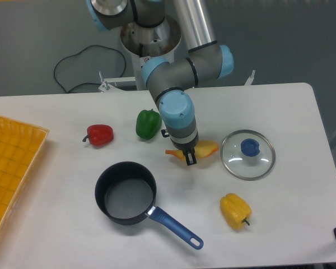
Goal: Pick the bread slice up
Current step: 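Lift the pinched bread slice up off the table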
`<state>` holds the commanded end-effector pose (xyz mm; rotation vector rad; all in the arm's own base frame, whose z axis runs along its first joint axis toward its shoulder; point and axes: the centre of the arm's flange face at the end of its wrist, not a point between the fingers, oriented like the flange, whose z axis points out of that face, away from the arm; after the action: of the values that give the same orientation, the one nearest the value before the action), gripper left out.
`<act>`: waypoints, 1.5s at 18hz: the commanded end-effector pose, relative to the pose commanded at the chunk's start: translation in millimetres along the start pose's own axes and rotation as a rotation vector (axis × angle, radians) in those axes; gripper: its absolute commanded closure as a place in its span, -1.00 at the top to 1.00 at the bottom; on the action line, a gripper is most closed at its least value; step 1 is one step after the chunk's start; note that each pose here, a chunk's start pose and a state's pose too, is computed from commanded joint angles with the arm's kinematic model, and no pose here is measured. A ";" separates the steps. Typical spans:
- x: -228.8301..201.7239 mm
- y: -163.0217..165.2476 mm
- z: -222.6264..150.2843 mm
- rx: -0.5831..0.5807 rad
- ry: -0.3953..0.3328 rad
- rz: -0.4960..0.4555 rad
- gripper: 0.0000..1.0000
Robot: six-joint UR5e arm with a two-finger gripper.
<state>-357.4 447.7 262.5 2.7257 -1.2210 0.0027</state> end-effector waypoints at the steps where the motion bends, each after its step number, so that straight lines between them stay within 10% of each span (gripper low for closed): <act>1: 3.1 1.6 -10.0 0.003 -0.003 -0.005 -1.00; 27: 34.4 5.1 -95.4 0.100 0.006 -0.081 -1.00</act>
<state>-332.3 432.3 359.8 2.8568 -1.1374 0.0649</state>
